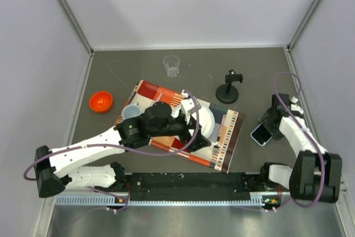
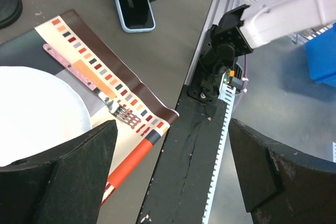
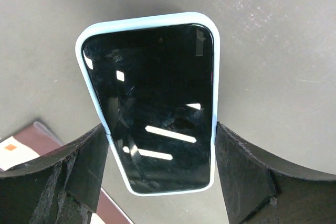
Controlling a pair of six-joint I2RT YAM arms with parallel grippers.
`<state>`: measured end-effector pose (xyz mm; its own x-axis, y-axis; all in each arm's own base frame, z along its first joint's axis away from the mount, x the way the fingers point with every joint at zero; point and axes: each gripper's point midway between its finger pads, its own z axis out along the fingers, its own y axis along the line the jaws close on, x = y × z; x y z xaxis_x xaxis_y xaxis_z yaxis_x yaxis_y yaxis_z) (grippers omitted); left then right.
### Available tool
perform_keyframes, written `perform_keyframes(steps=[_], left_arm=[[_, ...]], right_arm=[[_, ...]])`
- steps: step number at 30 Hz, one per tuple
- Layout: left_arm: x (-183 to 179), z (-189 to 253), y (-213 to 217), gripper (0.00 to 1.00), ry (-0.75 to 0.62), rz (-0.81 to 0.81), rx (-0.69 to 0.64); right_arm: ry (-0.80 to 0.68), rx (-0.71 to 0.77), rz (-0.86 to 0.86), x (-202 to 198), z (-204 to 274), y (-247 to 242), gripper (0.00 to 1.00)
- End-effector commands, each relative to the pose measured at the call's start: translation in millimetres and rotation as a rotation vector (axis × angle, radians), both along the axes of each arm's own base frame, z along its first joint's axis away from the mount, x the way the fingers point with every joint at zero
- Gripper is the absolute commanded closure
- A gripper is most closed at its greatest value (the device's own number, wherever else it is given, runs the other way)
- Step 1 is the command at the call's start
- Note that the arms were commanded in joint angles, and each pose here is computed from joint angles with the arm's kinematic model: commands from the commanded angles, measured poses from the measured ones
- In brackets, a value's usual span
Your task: Place the phone on the phone stand
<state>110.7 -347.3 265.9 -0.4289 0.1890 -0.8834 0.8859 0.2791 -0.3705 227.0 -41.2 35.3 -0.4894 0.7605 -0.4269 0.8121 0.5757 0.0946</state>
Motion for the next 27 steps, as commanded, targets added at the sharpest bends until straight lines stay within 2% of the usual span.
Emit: perform_keyframes(steps=[1, 9, 14, 18, 20, 27], left_arm=[[13.5, 5.7, -24.2, 0.09, 0.063, 0.035, -0.063], [33.3, -8.0, -69.2, 0.13, 0.144, 0.024, -0.060], [49.3, -12.1, -102.5, 0.19, 0.102, -0.002, -0.100], [66.9, -24.8, -127.5, 0.19, 0.073, -0.012, -0.137], [76.9, -29.9, -136.7, 0.18, 0.051, -0.013, -0.131], [103.0, -34.2, -149.7, 0.13, 0.046, 0.011, -0.117]], right_arm=[[-0.230, -0.062, 0.101, 27.0, 34.6, -3.0, 1.00], [-0.486, -0.070, 0.236, 36.7, 79.3, 12.3, 1.00], [-0.585, -0.028, 0.280, 37.3, 98.3, 25.9, 1.00], [-0.635, 0.037, 0.297, 30.3, 114.9, 39.5, 1.00], [-0.675, 0.123, 0.327, 27.0, 127.8, 56.4, 1.00], [-0.709, 0.318, 0.402, 3.9, 153.5, 93.9, 1.00]])
